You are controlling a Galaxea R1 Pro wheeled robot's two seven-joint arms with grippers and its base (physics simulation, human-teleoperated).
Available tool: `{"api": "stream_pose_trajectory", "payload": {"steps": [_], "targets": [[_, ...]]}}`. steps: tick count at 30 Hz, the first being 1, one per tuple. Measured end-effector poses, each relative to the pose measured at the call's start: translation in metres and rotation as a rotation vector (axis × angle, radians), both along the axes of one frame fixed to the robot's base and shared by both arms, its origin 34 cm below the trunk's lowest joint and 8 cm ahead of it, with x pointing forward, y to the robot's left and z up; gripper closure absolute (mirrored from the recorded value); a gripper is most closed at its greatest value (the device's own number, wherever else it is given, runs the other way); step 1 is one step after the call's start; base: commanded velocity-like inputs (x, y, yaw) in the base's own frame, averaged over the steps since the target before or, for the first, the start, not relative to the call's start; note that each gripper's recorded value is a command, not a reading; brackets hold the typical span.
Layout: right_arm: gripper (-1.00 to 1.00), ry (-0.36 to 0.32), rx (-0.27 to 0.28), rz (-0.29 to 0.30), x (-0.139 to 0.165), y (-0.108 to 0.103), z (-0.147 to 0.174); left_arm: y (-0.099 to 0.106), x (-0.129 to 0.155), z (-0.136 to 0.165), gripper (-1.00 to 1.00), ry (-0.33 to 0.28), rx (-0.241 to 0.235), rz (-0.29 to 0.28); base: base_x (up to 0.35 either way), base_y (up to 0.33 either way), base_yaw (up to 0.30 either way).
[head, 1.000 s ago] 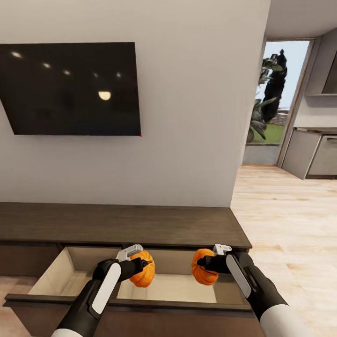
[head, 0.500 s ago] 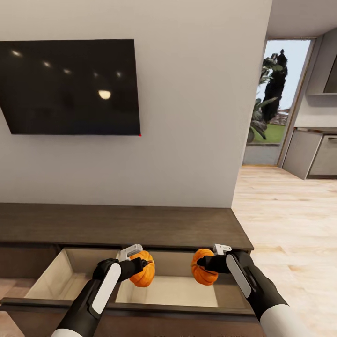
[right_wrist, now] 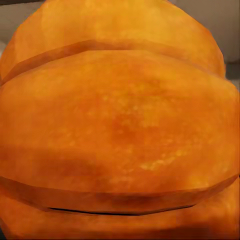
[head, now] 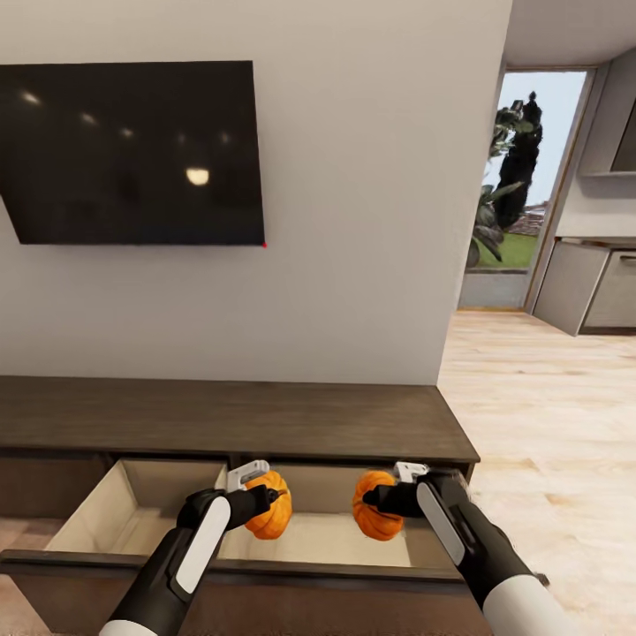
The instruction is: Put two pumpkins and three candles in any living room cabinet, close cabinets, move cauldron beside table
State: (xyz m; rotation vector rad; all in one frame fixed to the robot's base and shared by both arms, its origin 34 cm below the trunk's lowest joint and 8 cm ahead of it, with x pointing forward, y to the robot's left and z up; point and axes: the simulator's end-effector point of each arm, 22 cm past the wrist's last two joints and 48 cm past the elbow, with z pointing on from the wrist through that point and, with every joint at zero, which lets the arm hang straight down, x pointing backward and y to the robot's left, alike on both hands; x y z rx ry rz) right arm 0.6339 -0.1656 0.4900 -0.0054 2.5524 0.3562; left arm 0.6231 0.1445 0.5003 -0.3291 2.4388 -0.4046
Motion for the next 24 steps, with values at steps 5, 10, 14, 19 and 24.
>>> {"api": "stream_pose_trajectory", "payload": {"steps": [5, 10, 14, 19, 24], "targets": [[1.00, -0.016, -0.013, 0.031, -0.003, 0.011, -0.008, 0.002, 0.002, -0.009, 1.00, -0.019, 0.006, 0.014, 0.000, 0.000, 0.000], [1.00, -0.025, -0.015, 0.033, -0.004, 0.012, -0.017, -0.008, 0.014, -0.002, 1.00, -0.064, -0.009, 0.019, 0.000, 0.000, 0.000], [1.00, -0.040, -0.013, 0.029, -0.004, 0.012, -0.024, -0.015, 0.023, 0.005, 1.00, -0.092, -0.011, 0.016, 0.000, 0.000, 0.000], [1.00, -0.067, 0.007, 0.028, 0.000, 0.023, -0.022, -0.010, 0.034, 0.014, 1.00, -0.076, 0.099, 0.056, 0.000, 0.000, 0.000], [1.00, -0.072, 0.010, 0.030, 0.000, 0.028, -0.021, -0.016, 0.038, 0.022, 1.00, -0.078, 0.120, 0.052, 0.000, 0.000, 0.000]]}}
